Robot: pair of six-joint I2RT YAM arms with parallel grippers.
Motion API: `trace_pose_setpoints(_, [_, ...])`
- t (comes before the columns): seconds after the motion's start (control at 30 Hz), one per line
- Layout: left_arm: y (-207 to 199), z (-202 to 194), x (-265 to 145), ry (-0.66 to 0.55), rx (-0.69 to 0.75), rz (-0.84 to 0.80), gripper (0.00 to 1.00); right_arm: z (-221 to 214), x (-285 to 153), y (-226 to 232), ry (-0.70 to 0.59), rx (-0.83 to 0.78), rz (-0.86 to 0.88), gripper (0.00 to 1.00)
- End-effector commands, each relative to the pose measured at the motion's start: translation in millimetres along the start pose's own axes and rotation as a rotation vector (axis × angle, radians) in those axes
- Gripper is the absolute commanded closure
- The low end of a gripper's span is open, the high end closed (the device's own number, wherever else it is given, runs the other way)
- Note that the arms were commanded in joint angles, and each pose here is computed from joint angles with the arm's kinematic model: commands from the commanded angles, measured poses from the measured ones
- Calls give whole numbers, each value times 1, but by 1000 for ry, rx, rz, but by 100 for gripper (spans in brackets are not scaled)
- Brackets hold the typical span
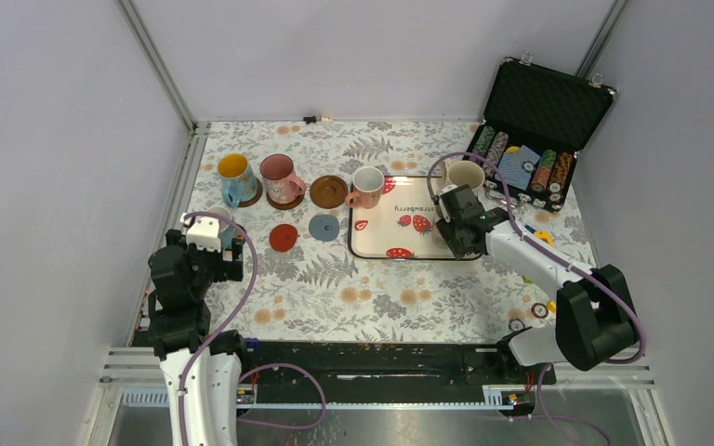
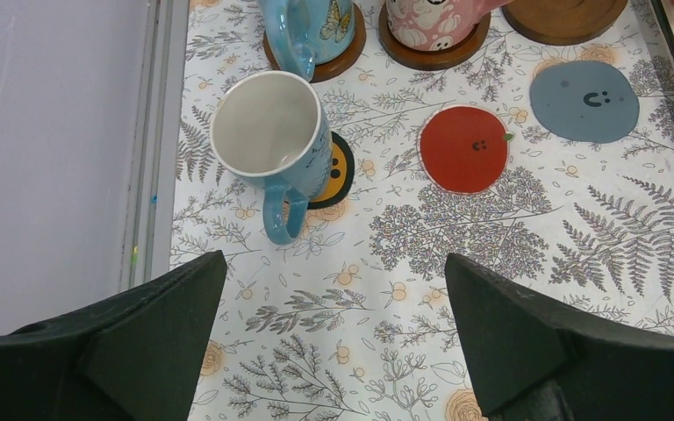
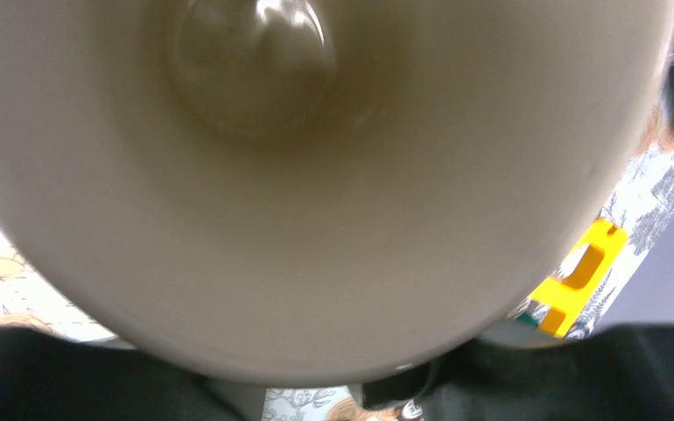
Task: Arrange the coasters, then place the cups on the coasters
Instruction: Pick up the cup from the tray.
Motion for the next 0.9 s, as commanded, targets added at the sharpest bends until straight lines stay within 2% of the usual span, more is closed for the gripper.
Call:
trace_pose_setpoints(0.0, [-1, 14, -1, -76, 22, -19, 1, 4, -1, 9, -15, 2, 70, 59])
trace_pose_setpoints(0.07, [0, 13, 0, -64, 19, -18, 1, 6, -4, 5, -35, 6, 54, 98])
trace_pose_setpoints(0.1, [0, 13, 0, -62, 17, -11, 1, 8, -7, 2, -49, 10, 37, 100])
trace_pose_setpoints(0.47, [0, 14, -1, -72, 20, -11, 1, 43, -85, -31, -351, 87, -3, 100])
trace_pose_setpoints(0.7, [1, 14, -2, -70, 18, -6, 1, 101, -153, -40, -550, 175, 143, 100])
trace_pose_setpoints(0.87, [-2, 14, -3, -82, 24, -28, 1, 143, -180, -24, -618, 116, 207, 100])
Point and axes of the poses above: each gripper's point midway between its finger pads, its own x axis out along the fingers, its own y axis along the line the jaws close on, z = x × y, the point moved 5 cm from there along -x, back along the fingers, and after that the axes turned 6 degrees about -x, right-handed, at the moved point
